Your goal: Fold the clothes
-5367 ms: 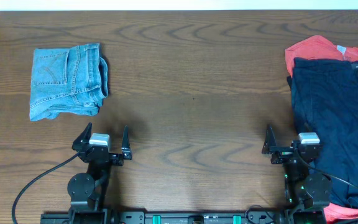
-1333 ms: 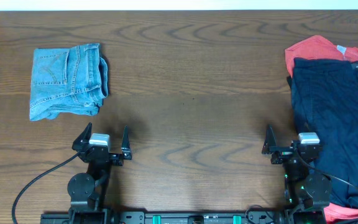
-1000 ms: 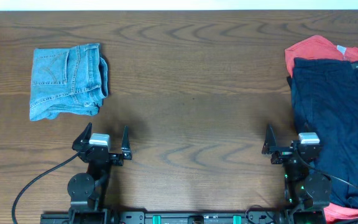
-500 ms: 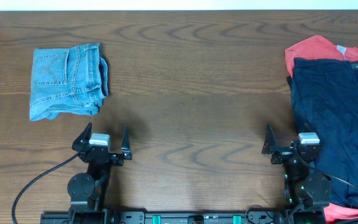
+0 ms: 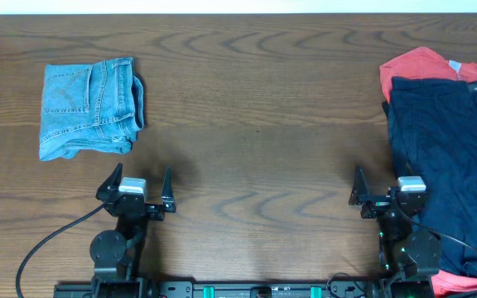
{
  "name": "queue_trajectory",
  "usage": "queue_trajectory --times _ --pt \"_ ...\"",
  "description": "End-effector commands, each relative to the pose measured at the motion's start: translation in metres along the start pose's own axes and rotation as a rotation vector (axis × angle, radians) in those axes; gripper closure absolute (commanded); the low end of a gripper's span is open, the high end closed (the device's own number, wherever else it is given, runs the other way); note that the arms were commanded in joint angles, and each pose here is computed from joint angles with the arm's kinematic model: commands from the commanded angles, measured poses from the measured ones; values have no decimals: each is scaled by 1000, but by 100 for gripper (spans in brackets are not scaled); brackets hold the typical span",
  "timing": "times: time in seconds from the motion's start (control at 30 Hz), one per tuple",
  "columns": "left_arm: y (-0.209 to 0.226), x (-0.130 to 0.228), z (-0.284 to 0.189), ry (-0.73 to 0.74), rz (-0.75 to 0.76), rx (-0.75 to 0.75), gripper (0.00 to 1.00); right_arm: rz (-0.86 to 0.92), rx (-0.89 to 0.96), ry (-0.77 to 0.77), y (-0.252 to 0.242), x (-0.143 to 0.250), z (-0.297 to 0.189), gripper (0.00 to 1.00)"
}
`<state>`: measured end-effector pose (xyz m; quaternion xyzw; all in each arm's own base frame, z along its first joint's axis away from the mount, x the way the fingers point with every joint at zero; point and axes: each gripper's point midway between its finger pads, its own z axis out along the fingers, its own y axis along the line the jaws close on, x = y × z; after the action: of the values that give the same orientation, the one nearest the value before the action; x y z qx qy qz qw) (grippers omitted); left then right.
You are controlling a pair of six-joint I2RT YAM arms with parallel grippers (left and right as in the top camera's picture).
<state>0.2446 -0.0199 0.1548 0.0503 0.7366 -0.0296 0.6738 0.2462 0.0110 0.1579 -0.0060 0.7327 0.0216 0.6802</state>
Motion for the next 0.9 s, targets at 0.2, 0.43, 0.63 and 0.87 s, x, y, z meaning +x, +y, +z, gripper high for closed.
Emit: queue_trajectory --times 0.2,0.43,0.63,0.87 --pt "-3 15 0 52 -22 15 2 -15 -2 1 0 1 0 1" --pt "-2 14 0 46 -20 13 2 -15 -2 1 0 1 0 1" --pt "-2 12 1 38 -21 14 2 15 -157 -12 27 -3 -2 1" --pt "-49 6 -6 14 -23 290 2 36 -309 -25 52 -7 -8 1"
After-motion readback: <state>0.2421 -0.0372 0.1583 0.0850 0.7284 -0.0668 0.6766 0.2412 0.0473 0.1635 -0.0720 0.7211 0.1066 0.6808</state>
